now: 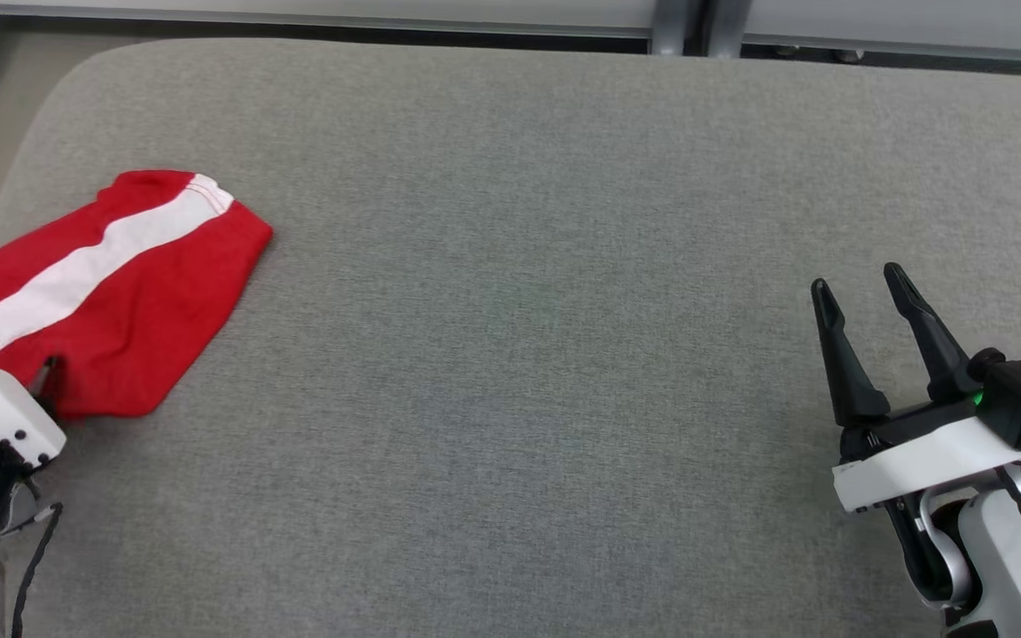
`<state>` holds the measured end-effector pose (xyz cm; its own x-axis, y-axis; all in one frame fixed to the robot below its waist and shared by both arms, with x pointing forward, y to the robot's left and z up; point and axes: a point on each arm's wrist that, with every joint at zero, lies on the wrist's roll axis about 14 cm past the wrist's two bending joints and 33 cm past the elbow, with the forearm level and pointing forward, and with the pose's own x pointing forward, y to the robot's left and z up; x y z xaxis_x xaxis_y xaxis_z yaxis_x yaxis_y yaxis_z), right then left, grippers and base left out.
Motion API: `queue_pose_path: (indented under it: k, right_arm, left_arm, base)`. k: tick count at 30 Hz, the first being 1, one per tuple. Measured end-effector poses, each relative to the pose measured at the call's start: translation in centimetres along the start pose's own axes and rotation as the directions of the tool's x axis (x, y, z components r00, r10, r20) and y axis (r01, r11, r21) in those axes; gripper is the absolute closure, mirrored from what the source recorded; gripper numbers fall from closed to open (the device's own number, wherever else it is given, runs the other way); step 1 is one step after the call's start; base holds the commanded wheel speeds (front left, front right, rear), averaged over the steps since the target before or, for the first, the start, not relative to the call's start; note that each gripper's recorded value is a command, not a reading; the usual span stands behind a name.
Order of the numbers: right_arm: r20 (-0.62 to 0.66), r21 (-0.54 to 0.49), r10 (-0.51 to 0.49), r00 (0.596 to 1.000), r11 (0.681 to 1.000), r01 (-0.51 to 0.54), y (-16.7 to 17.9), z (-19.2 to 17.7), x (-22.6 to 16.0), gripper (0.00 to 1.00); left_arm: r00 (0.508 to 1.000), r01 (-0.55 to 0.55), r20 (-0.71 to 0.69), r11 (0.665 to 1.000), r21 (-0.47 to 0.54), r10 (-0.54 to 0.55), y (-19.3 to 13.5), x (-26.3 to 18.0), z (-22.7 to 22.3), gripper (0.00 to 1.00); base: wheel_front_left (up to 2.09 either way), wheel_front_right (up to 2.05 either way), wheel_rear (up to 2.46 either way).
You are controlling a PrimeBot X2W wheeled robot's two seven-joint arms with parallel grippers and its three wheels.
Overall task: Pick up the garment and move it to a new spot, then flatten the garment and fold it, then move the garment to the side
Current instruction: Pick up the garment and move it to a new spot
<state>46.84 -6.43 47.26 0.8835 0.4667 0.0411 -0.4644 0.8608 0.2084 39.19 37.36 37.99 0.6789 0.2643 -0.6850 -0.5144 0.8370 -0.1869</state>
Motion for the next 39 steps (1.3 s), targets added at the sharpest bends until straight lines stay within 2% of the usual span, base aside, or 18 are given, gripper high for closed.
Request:
queue_pose_path:
  k: [4,9,10,11,12,13,19,22,29,35,39]
  right_arm:
    - [-0.012,-0.009,-0.033,0.999,0.999,0.033,-1.5,-0.4,-0.4,0.0]
    - [-0.018,-0.014,-0.058,0.998,0.998,0.057,-2.4,-0.6,-0.8,0.0]
    - [-0.016,-0.014,-0.058,0.998,0.998,0.057,-2.4,-0.5,-0.8,0.0]
    - [-0.015,-0.014,-0.058,0.998,0.998,0.058,-2.4,-0.4,-0.8,0.0]
    - [-0.014,-0.013,-0.056,0.998,0.998,0.056,-2.3,-0.4,-0.8,0.0]
    - [-0.011,-0.013,-0.053,0.999,0.999,0.053,-2.1,-0.3,-0.7,0.0]
    - [0.014,-0.01,-0.04,0.999,0.999,0.04,-1.1,0.7,-0.6,0.0]
    - [0.03,-0.006,-0.039,0.999,0.999,0.039,-0.5,1.4,-0.9,0.0]
    - [0.084,0.004,-0.053,0.995,0.999,0.053,1.0,3.9,-2.7,0.0]
    - [0.131,0.007,-0.08,0.988,0.997,0.08,1.4,5.8,-4.5,0.0]
    - [0.163,0.001,-0.109,0.981,0.994,0.11,1.0,7.0,-5.9,0.0]
  left_arm:
    - [0.982,0.0,-0.188,1.0,0.029,0.005,-0.4,1.5,-4.6,0.0]
    - [0.969,0.007,-0.249,0.999,0.035,0.002,-0.6,2.0,-5.2,0.01]
    - [0.969,0.008,-0.248,0.999,0.035,0.001,-0.7,2.0,-5.2,0.12]
    - [0.97,0.009,-0.243,0.999,0.037,0.001,-0.7,1.9,-5.1,0.48]
    - [0.972,0.009,-0.234,0.999,0.039,0.001,-0.6,1.9,-4.9,0.91]
    - [0.975,0.01,-0.224,0.999,0.04,-0.001,-0.6,1.8,-4.8,1.0]
    - [0.991,0.036,-0.131,0.995,0.091,-0.024,-1.1,1.2,-3.0,1.0]
    - [0.996,0.065,-0.063,0.987,0.147,-0.056,-2.0,0.5,-0.9,1.0]
    - [0.968,0.165,0.134,0.939,0.301,-0.213,-6.0,-3.1,5.9,1.0]
    - [0.904,0.274,0.19,0.859,0.432,-0.384,-11.1,-7.2,8.4,1.0]
    - [0.84,0.359,0.184,0.776,0.518,-0.511,-15.7,-10.4,8.7,1.0]
  base:
    - [0.0,0.0,0.0]
    - [0.0,0.0,0.0]
    - [0.0,0.0,0.0]
    - [0.0,0.0,0.0]
    - [0.0,0.0,0.0]
    - [0.0,0.0,0.0]
    - [0.0,0.0,0.0]
    - [0.0,0.0,0.0]
    - [0.0,0.0,0.0]
    - [0.0,0.0,0.0]
    - [0.0,0.0,0.0]
